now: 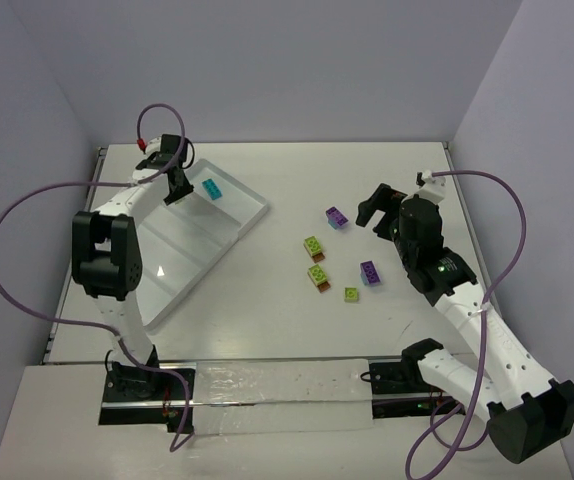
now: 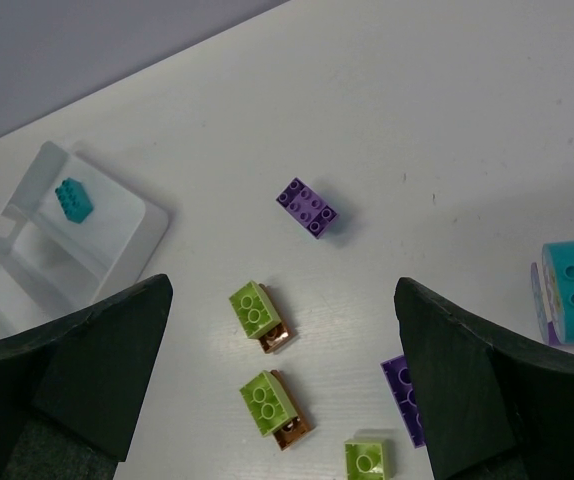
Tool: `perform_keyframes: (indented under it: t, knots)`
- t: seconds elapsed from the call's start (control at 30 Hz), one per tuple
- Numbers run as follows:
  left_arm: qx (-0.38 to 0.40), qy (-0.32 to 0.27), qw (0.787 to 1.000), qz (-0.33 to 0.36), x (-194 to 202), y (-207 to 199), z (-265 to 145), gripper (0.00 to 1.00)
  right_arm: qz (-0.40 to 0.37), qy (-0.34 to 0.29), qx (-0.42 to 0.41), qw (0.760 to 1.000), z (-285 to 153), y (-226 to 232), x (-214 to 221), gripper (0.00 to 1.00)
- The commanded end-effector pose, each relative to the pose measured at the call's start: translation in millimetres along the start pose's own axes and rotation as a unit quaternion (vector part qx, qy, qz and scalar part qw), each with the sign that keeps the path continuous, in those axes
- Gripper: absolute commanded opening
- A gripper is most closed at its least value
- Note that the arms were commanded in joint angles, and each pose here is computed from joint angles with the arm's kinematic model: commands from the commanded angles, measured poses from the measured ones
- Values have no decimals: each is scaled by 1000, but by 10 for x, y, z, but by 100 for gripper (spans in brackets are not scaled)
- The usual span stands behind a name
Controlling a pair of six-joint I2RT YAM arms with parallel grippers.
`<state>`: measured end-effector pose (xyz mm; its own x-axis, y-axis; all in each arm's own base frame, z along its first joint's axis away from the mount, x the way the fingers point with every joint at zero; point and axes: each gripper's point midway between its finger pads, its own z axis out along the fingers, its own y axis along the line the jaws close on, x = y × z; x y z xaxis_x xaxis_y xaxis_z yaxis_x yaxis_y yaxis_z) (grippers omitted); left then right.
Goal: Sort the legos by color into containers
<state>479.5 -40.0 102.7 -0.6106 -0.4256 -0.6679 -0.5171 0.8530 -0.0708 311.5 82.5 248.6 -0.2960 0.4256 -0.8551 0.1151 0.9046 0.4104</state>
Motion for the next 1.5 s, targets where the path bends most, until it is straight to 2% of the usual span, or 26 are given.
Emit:
perform_keyframes:
  t: [0.0, 0.07, 0.17, 0.2, 0.23, 0.27, 0.33, 0.5, 0.63, 0.8, 0.9, 0.97, 1.17, 1.27, 1.47]
  knots:
    - [-6, -11, 1000, -21, -195, -59, 132, 11, 10, -19, 2, 1000, -19, -7, -84, 100]
    - [-9, -2, 1000, -14, -139, -70, 226, 14, 12, -18, 4, 1000, -8, -8, -77, 100]
    - [-17, 3, 1000, -9, -87, -61, 313, 27, 14, -17, 0, 1000, -5, 6, -71, 100]
    - [-18, 5, 1000, -7, -65, -62, 327, 44, 15, -17, 1, 1000, -3, 5, -73, 100]
    - [-16, 5, 1000, -5, -61, -67, 330, 58, 15, -17, 0, 1000, -5, 12, -75, 100]
    - [-14, 5, 1000, -4, -54, -70, 331, 67, 14, -17, -1, 1000, -8, 17, -82, 100]
    - [-6, 3, 1000, -3, -71, -86, 298, 75, 13, -18, -3, 1000, -13, 28, -97, 100]
    - [32, -25, 999, 2, -206, -248, -109, 76, 11, -23, -4, 1000, -23, 43, -146, 100]
    - [123, -72, 988, 63, -212, -712, -853, 75, 9, -24, -2, 1000, -11, 43, -157, 100]
    - [221, -49, 958, 174, 487, -1368, -1475, 77, 2, -29, 9, 1000, -6, 13, -195, 100]
    - [258, -9, 947, 190, 922, -1626, -1621, 89, 1, -33, 22, 999, -8, -24, -229, 100]
    - [282, 24, 941, 184, 1193, -1808, -1759, 90, 1, -35, 23, 999, -19, -36, -233, 100]
    - [273, 57, 945, 169, 1810, -2273, -1904, 91, 5, -36, 13, 999, -46, -11, -228, 100]
    - [246, 68, 953, 164, 2022, -2358, -1820, 90, 4, -33, 13, 999, -49, -12, -220, 100]
    - [235, 73, 958, 150, 2162, -2505, -1745, 84, 3, -32, 12, 999, -65, -21, -209, 100]
